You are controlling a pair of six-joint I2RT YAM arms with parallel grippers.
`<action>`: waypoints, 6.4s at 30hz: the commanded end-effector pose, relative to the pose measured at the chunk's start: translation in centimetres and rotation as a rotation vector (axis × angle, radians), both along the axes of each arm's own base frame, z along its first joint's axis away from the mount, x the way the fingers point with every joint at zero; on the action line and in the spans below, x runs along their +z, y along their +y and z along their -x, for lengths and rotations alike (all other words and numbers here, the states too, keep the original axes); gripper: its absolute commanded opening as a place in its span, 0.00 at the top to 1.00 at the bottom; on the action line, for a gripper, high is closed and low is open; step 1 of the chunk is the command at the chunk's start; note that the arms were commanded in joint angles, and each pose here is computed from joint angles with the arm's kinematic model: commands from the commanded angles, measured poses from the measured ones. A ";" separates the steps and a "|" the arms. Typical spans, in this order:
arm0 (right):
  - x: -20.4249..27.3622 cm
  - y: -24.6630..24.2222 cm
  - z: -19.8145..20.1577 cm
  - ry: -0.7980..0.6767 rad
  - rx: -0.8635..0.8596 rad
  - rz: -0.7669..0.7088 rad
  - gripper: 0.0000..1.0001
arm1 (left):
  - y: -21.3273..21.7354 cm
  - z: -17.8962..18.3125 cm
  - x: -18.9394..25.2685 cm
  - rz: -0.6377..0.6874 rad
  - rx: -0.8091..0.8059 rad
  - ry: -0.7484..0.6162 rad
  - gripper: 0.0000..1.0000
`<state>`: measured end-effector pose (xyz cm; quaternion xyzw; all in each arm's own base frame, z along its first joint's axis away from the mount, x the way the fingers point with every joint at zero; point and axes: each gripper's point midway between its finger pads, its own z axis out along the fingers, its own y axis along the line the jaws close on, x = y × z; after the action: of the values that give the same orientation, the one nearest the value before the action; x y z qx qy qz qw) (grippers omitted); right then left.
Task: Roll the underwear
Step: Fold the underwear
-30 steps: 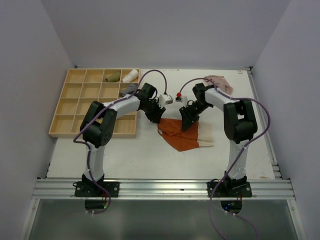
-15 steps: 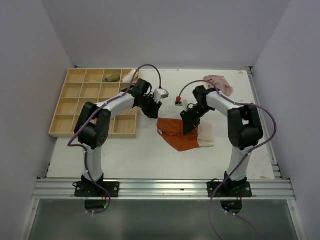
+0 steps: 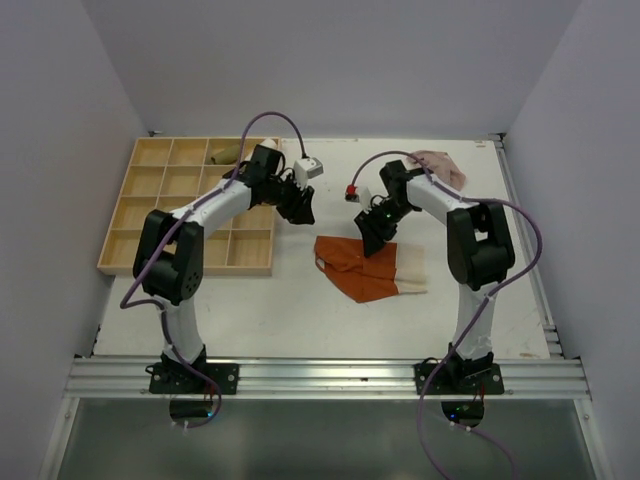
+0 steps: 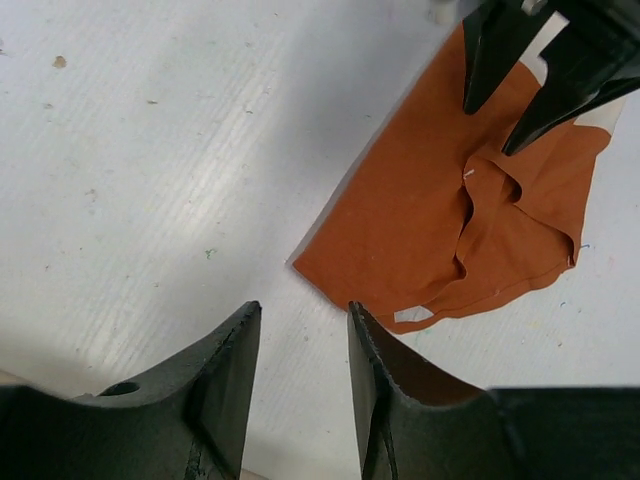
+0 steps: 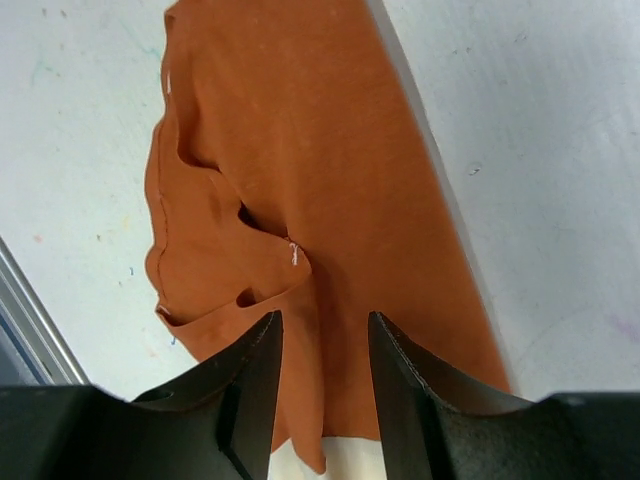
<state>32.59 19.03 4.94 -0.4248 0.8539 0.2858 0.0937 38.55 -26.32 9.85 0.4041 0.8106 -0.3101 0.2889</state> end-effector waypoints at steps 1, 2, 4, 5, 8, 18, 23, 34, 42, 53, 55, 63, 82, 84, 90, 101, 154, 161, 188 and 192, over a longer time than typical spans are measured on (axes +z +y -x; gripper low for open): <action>-0.7 0.2 -0.3 -0.022 0.077 0.029 0.57 | -0.1 -1.0 4.4 0.115 0.015 -0.049 0.56; -0.8 0.4 0.1 -0.017 0.096 0.022 0.57 | 0.0 -1.2 4.6 0.114 0.020 -0.054 0.56; -1.0 0.5 0.8 0.003 0.113 0.024 0.59 | 0.4 -1.5 4.9 0.115 0.032 -0.060 0.56; -1.1 0.5 1.3 0.010 0.131 0.021 0.60 | 0.6 -1.5 5.0 0.114 0.035 -0.065 0.55; -0.3 0.7 2.7 0.029 0.163 -0.011 0.74 | 1.0 -1.8 5.2 0.114 0.043 -0.073 0.55; 1.8 0.6 7.2 0.028 0.282 -0.055 0.94 | 1.4 -1.4 4.9 0.112 0.022 -0.077 0.55; 0.8 -0.8 11.1 0.042 0.427 0.001 0.66 | 1.4 -0.1 4.5 0.112 -0.042 -0.090 0.54; 4.7 -6.2 9.0 0.080 -0.078 0.017 0.74 | -0.3 4.8 4.2 -0.053 -0.200 -0.449 0.51; 3.4 -11.1 10.6 0.261 -0.375 0.130 0.74 | -5.9 8.3 1.8 -0.093 -0.329 -0.577 0.51; -0.4 -12.2 10.0 0.519 -0.540 0.251 0.71 | -9.7 9.1 1.1 -0.107 -0.398 -0.673 0.51; -0.9 -12.3 10.0 0.525 -0.559 0.259 0.68 | -9.7 9.0 1.3 -0.109 -0.395 -0.680 0.51; 0.6 -12.6 8.8 0.471 -0.608 0.205 0.65 | -9.6 9.7 0.8 -0.100 -0.409 -0.662 0.51; -1.9 -13.3 9.4 0.527 -0.605 0.265 0.73 | -12.4 13.9 -0.2 -0.017 -0.607 -0.610 0.50; -1.9 -13.2 9.4 0.528 -0.601 0.254 0.78 | -12.7 14.9 -0.7 -0.018 -0.643 -0.574 0.51; -2.0 -13.0 9.4 0.540 -0.598 0.249 0.93 | -13.2 16.7 -2.9 -0.048 -0.727 -0.530 0.55; -2.0 -12.9 9.4 0.548 -0.597 0.241 1.00 | -12.6 16.0 -5.1 -0.137 -0.737 -0.541 0.56; 0.7 -15.6 8.1 0.482 -0.573 0.277 1.00 | -15.4 17.6 -0.4 0.013 -0.769 -0.519 1.00; -1.1 -16.4 8.6 0.501 -0.579 0.319 1.00 | -16.0 19.3 -4.1 -0.029 -0.789 -0.418 0.97; -1.9 -16.4 8.1 0.529 -0.578 0.322 1.00 | -13.8 16.1 -2.7 -0.097 -0.589 -0.644 0.43; -2.0 -16.4 8.3 0.535 -0.577 0.323 1.00 | -14.3 16.8 -3.3 -0.093 -0.640 -0.632 0.42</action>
<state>23.99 2.98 2.72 -0.0852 0.9645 0.2153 -0.1268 21.57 -38.28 4.77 0.7174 0.5624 -0.1917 0.3638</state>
